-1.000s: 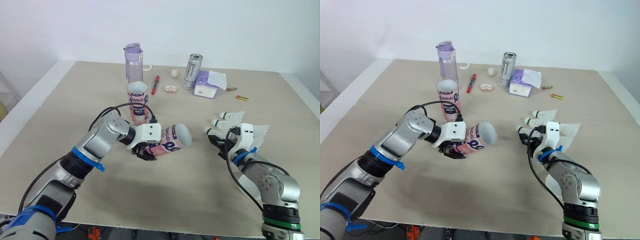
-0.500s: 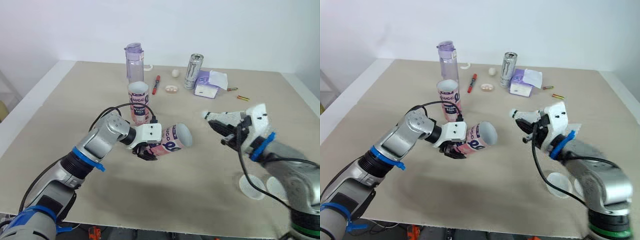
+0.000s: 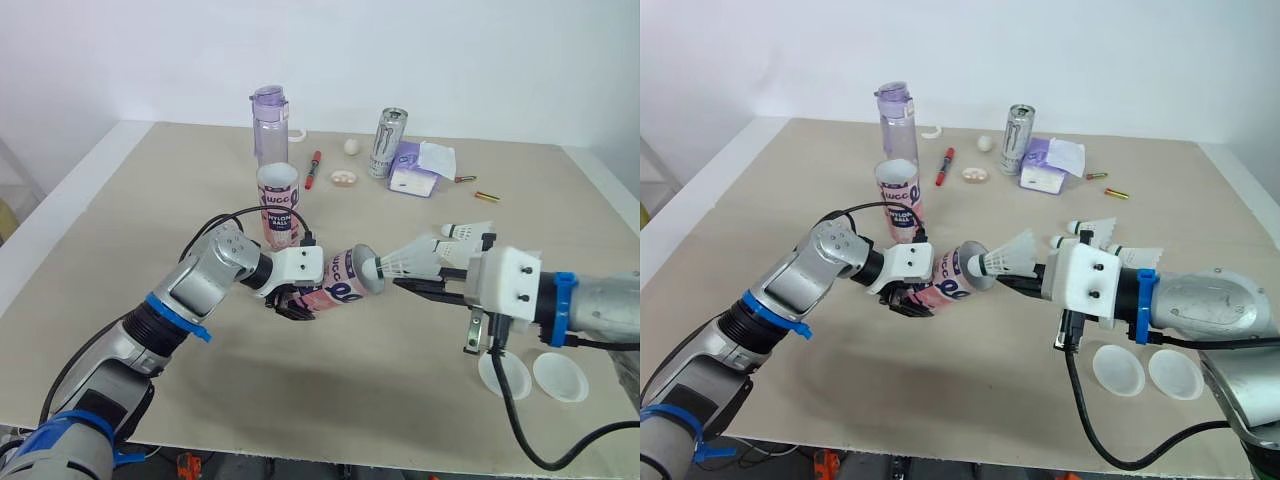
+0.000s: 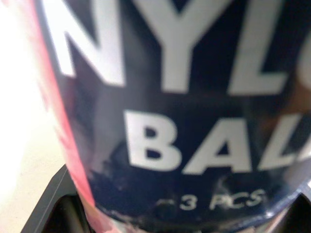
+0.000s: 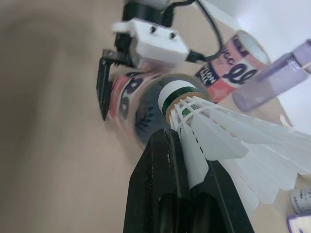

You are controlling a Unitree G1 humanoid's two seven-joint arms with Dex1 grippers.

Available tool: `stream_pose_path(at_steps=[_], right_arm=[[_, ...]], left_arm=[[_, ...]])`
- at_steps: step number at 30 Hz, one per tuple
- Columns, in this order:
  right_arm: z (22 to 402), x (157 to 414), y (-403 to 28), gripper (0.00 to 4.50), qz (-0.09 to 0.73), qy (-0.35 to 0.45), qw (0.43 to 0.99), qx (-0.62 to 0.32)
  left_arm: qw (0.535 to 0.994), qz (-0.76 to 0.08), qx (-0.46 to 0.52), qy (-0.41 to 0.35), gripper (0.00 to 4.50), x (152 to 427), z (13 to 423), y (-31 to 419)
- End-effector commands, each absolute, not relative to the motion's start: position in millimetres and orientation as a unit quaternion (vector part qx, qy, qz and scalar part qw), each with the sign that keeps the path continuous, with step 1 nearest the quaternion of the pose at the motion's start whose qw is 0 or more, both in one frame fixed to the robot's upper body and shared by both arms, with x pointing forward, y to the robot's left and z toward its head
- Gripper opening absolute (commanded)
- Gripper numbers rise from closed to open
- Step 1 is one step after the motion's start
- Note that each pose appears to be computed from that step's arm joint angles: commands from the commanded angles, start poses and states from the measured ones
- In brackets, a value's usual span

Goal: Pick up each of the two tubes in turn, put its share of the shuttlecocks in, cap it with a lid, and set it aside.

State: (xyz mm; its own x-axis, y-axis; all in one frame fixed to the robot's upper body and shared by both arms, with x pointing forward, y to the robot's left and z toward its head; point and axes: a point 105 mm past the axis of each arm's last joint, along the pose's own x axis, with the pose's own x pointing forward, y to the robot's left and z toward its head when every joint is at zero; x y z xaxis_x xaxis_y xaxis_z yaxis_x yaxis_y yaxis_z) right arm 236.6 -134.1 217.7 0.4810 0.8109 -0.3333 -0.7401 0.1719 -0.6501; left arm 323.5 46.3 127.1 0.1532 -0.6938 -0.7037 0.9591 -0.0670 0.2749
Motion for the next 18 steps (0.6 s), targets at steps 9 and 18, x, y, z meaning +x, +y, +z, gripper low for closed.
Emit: stream_pose_path(at_steps=[9, 18], right_arm=[[219.9, 248.9, -124.4, 1.50, 0.511, -0.065, 0.736, -0.439], [242.6, 259.1, -180.2, 4.47, 0.395, -0.074, 0.889, -0.222]], left_arm=[[0.668, -0.609, 0.382, 0.194, 3.07, 327.9, 119.2, 50.9], [0.665, -0.613, 0.382, 0.193, 3.07, 326.8, 118.5, 49.1]])
